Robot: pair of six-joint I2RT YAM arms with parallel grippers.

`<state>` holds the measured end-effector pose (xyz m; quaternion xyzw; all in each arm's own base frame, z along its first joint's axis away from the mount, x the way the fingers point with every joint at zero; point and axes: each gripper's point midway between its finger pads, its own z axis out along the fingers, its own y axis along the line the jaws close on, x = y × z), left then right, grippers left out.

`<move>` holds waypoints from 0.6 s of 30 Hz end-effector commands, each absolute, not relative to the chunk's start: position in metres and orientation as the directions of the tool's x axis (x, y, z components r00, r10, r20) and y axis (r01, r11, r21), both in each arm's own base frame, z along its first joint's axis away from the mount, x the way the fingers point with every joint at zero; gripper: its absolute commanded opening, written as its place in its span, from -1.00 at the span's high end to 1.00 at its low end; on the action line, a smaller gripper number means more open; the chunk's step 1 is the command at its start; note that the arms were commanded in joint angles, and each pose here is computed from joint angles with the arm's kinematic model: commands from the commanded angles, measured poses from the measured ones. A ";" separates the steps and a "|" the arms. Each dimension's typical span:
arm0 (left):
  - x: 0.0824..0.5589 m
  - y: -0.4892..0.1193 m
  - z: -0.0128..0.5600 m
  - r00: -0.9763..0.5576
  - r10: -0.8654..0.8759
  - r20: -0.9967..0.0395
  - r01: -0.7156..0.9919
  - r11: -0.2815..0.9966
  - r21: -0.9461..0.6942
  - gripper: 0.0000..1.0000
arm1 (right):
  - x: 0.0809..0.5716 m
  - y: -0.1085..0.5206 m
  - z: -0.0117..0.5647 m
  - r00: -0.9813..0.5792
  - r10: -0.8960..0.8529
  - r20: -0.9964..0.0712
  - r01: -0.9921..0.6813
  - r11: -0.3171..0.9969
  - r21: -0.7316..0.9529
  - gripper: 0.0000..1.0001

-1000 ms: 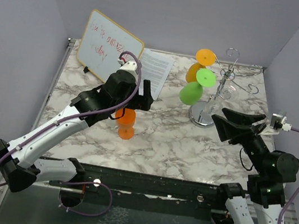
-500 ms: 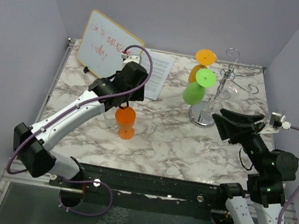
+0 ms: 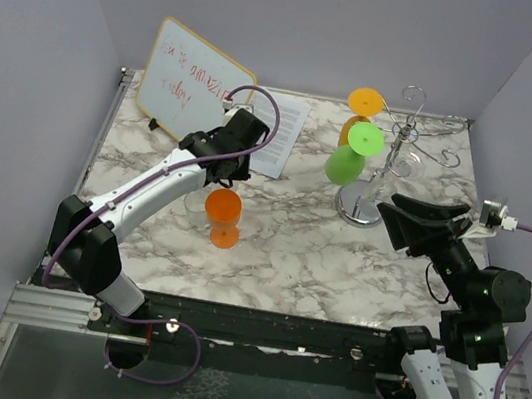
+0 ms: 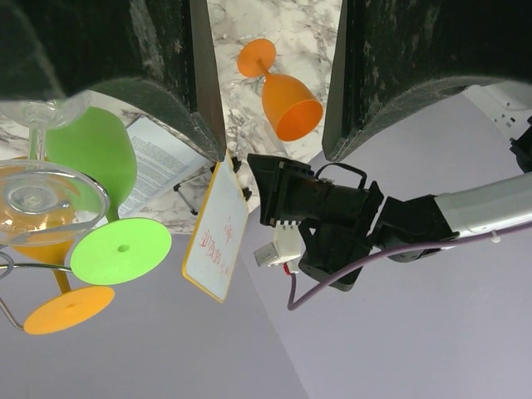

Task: Place the wine glass upside down on the wine glass rack

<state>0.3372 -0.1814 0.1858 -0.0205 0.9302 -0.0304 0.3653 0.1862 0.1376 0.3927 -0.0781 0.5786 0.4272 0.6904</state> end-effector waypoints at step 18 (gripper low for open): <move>0.308 -0.254 0.221 -0.749 0.078 -0.657 0.337 0.900 -0.278 1.00 | 0.185 0.132 0.365 -0.211 0.656 -0.724 -0.558 0.528 0.641 0.06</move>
